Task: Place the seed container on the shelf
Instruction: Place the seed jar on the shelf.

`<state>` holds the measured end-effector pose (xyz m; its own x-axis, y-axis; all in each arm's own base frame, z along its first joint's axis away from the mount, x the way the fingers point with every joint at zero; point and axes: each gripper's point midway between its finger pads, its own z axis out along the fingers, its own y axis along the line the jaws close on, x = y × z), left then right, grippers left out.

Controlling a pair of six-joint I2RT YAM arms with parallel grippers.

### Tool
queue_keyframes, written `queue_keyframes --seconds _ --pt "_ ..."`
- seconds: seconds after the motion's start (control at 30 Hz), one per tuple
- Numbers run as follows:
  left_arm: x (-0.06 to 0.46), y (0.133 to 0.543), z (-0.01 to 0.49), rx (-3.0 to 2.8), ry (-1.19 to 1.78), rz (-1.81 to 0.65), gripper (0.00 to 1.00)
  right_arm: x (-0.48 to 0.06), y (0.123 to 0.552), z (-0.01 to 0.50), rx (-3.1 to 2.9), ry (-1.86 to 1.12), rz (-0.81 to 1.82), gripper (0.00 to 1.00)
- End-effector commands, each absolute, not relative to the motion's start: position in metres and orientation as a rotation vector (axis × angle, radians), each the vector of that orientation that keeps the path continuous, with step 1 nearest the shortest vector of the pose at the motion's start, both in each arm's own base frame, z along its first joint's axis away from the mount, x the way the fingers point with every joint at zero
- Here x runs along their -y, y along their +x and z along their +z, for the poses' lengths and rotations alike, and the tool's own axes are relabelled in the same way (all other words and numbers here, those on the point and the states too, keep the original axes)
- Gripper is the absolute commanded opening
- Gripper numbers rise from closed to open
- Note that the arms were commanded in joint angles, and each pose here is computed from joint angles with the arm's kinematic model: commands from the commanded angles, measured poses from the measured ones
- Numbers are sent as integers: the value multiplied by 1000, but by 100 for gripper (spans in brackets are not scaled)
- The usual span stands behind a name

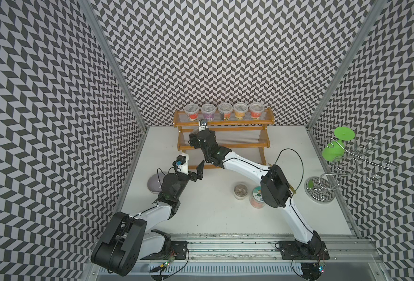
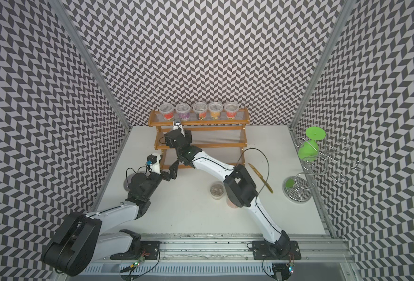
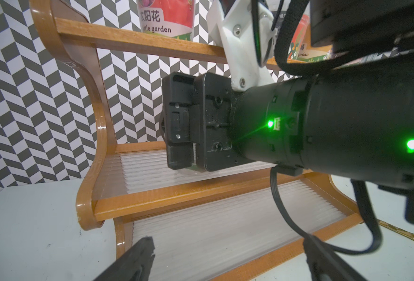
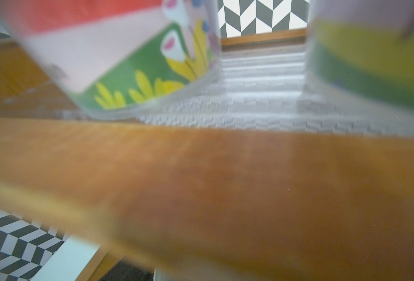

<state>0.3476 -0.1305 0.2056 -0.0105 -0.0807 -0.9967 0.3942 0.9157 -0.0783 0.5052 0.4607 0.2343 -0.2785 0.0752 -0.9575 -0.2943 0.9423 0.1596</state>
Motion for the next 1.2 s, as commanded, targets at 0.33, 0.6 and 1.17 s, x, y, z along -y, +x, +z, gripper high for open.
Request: queue_keyframes --seconds 0.33,0.6,1.17 --pt "131 345 216 -1517 263 -398 100 -457 486 267 -1799 -201 458 92" --pt "134 341 218 -1510 272 -419 100 -446 468 276 -1796 -264 474 100" --pt "147 322 216 -1515 337 -496 100 -357 380 280 -1749 -337 501 99"
